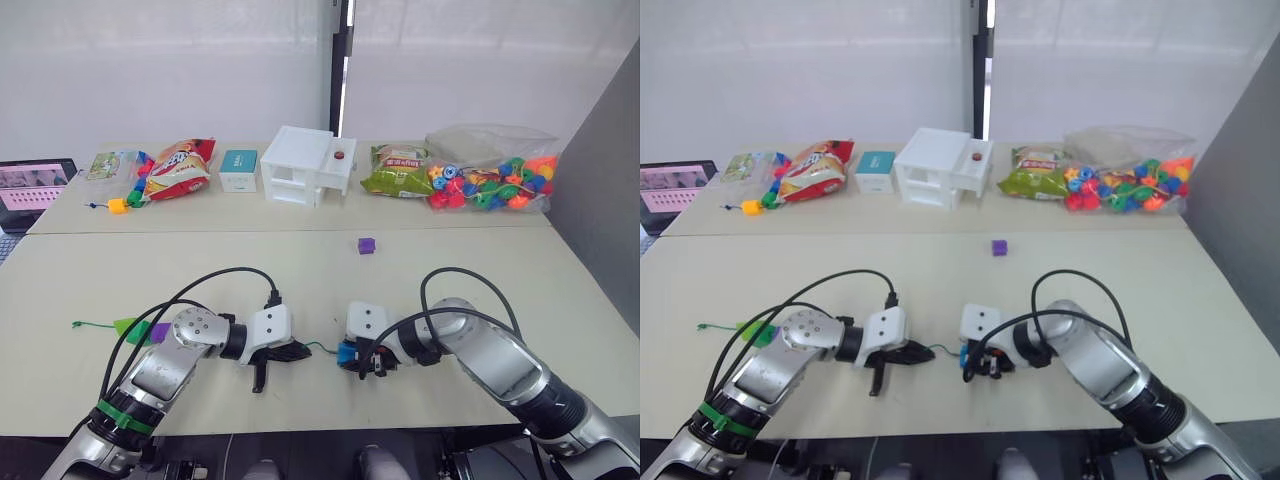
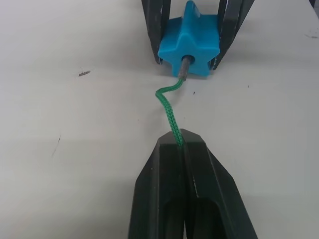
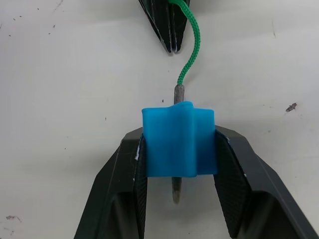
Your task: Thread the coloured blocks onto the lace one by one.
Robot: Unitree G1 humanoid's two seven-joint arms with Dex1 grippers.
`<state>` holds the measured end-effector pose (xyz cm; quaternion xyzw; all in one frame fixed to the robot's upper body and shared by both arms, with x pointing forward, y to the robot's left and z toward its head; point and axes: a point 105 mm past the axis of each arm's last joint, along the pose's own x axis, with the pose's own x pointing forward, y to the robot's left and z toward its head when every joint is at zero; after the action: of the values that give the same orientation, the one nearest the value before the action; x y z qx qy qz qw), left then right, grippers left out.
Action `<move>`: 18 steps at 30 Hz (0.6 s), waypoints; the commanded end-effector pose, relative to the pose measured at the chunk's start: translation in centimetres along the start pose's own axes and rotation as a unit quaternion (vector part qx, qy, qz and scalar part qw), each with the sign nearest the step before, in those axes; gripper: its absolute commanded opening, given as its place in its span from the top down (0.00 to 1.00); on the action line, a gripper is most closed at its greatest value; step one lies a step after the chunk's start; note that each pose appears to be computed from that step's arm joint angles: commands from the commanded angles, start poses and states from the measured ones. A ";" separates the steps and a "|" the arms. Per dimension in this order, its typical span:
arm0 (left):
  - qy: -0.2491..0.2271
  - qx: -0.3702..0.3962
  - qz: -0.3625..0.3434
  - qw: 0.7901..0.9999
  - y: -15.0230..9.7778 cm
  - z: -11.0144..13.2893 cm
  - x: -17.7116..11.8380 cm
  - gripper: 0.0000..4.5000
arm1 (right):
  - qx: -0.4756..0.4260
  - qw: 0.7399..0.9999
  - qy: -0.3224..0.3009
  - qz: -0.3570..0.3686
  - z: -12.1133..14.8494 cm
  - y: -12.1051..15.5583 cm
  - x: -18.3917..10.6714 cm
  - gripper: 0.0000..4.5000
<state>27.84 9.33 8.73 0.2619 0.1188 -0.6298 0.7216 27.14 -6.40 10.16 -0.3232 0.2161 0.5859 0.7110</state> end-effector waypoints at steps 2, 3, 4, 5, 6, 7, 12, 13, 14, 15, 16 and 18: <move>0.007 0.025 -0.027 0.999 -0.3 0.6 0.9 1.00 | -0.008 1.000 -0.008 -0.006 0.6 -0.2 -0.1 0.71; 0.010 0.028 -0.031 0.999 -0.4 0.6 0.9 1.00 | -0.008 1.000 -0.009 -0.006 0.6 -0.2 -0.1 0.71; 0.013 0.031 -0.035 0.999 -0.4 0.6 0.9 1.00 | -0.008 1.000 -0.009 -0.007 0.7 -0.3 -0.1 0.71; 0.013 0.031 -0.039 0.999 -0.4 0.7 1.0 1.00 | -0.008 1.000 -0.010 -0.007 0.7 -0.3 0.0 0.71; 0.015 0.034 -0.040 0.999 -0.4 0.7 1.0 1.00 | -0.009 1.000 -0.010 -0.007 0.7 -0.3 0.0 0.71; 0.016 0.035 -0.041 0.998 -0.4 0.7 1.0 1.00 | -0.009 1.000 -0.011 -0.007 0.8 -0.3 0.0 0.71; 0.012 0.032 -0.041 0.999 -0.4 0.9 1.2 1.00 | -0.009 1.000 -0.013 -0.008 0.9 -0.3 0.1 0.71; 0.012 0.032 -0.042 0.999 -0.4 1.0 1.2 1.00 | -0.009 1.000 -0.013 -0.008 0.9 -0.3 0.2 0.71; 0.012 0.032 -0.042 0.999 -0.4 1.0 1.3 1.00 | -0.009 1.000 -0.014 -0.008 0.9 -0.3 0.2 0.71; 0.014 0.032 -0.042 0.999 -0.5 0.9 1.2 1.00 | -0.009 1.000 -0.014 -0.008 1.0 -0.3 0.2 0.71; 0.016 0.031 -0.041 0.999 -0.5 0.9 1.2 1.00 | -0.009 1.000 -0.015 -0.007 1.0 -0.2 0.3 0.71; 0.017 0.019 -0.025 0.999 0.0 0.8 0.3 1.00 | -0.009 1.000 -0.014 -0.008 0.9 -0.2 0.3 0.71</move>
<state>27.73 8.18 8.89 0.2834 0.1207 -0.6520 0.6929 27.24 -5.89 10.12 -0.3171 0.2108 0.5865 0.7149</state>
